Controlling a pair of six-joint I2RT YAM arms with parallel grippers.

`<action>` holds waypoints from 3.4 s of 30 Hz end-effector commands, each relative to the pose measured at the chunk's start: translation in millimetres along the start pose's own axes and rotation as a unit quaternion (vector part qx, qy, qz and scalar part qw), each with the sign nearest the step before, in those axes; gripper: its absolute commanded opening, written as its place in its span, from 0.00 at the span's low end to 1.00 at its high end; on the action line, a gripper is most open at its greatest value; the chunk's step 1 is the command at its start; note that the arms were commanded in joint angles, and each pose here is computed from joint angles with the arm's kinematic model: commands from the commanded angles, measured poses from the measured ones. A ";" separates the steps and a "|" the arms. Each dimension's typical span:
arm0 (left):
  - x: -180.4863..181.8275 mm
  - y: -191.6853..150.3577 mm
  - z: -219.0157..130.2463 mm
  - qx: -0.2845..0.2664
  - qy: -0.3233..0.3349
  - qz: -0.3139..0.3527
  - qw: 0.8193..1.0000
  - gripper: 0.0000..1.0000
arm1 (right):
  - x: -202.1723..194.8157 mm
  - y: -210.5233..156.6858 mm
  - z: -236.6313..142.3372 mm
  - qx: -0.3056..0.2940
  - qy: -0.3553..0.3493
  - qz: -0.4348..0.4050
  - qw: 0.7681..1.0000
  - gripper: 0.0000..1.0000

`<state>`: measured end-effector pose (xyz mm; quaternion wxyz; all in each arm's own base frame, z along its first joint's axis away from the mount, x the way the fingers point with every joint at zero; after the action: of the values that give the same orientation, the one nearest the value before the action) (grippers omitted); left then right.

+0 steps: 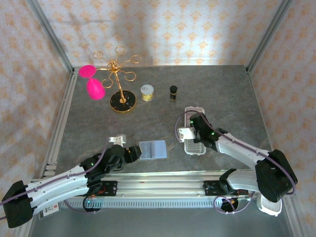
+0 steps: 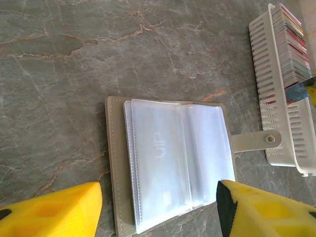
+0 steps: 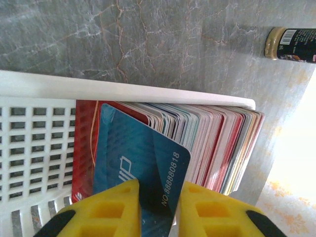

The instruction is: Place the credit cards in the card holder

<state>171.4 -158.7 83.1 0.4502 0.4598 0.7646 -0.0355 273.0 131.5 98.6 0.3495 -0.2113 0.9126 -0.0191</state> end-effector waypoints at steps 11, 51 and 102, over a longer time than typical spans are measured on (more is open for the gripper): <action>1.2 -0.7 -1.4 0.002 0.003 -0.001 1.000 0.64 | -5.1 -4.7 -20.7 -0.005 -0.011 0.029 1.000 0.06; 1.0 -9.8 44.7 0.023 0.192 0.080 0.978 0.69 | -23.4 133.2 -73.4 -0.318 0.221 0.798 0.461 0.00; 25.6 -23.7 46.9 0.047 0.202 0.081 0.975 0.28 | -19.4 189.0 -4.7 -0.247 0.251 0.820 0.451 0.00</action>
<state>190.5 -182.4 37.4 0.2841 0.5276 0.7982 0.0617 206.4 300.0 68.9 -0.1031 0.5763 0.6889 0.4275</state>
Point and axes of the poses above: each hand's point on the last joint's axis, 136 mm out from that joint toward the fingers, its own z axis out along the fingers, its own x axis along the line the jaws close on, y = z × x, the point moved 2 cm from there along -z, back along the fingers, and after that the axes turned 14 degrees about -z, right-handed, at the moved point
